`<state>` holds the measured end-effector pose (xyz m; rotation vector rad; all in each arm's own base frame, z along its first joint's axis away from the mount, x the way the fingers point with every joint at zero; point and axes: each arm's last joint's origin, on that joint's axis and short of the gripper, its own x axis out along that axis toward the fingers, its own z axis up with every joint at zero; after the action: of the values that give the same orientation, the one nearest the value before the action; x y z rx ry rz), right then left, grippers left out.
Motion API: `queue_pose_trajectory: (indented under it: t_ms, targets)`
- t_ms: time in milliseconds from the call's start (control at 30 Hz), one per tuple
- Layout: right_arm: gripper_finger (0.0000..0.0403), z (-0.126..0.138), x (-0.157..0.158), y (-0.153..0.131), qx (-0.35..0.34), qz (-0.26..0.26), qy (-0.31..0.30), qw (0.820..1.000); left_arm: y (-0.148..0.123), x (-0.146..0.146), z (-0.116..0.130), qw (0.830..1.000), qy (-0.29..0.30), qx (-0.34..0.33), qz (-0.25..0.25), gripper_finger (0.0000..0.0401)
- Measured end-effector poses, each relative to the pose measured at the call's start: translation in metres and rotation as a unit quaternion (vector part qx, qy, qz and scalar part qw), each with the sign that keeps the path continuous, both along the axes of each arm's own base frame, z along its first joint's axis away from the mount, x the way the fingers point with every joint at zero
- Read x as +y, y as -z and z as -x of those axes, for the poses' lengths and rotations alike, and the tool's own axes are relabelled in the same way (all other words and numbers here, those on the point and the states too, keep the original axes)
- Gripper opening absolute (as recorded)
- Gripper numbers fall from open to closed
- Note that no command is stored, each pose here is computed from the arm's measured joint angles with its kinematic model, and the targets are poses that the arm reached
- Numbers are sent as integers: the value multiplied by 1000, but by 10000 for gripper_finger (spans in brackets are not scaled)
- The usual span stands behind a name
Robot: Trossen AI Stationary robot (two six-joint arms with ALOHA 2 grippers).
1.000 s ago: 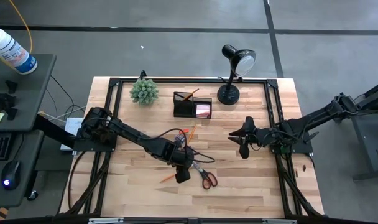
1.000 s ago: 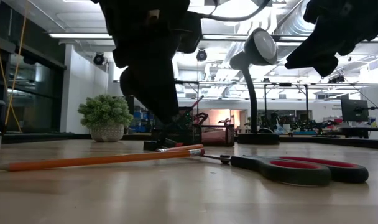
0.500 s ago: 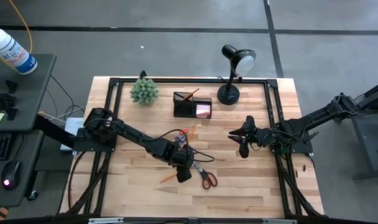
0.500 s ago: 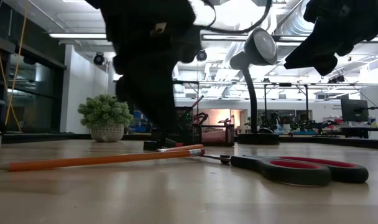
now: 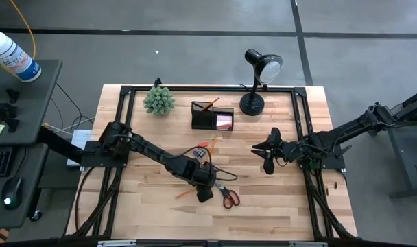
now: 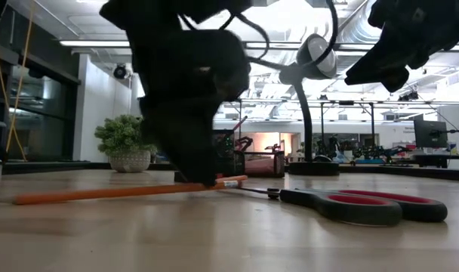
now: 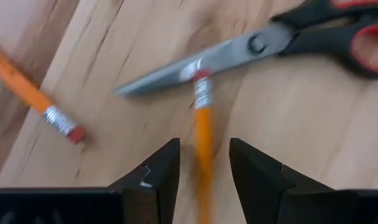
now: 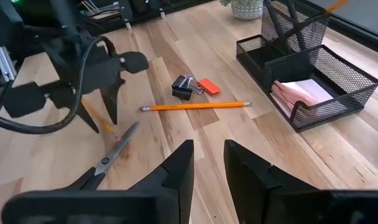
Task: Pick and place office supplies into organizer
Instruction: Put the bottom pencil into the desk organizer
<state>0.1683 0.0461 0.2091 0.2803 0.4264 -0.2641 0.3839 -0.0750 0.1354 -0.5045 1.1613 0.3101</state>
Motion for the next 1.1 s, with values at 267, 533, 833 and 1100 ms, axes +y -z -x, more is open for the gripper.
queue_pose_trajectory:
  t_ms: [267, 533, 833, 1100]
  targets:
    - [83, 0, 0, 0, 0, 2, 0, 1000, 6, -1, -4, 1000, -9, -10, 10, 127]
    - [83, 0, 0, 0, 1, 5, -1, 1000, 7, 2, -3, 1000, -2, 0, 8, 126]
    - [83, 0, 0, 0, 0, 4, 0, 1000, 13, 7, -4, 1000, -2, 13, 5, 117]
    - [83, 0, 0, 0, -2, -4, 7, 1000, 13, 8, -3, 1000, 16, 16, -7, 11]
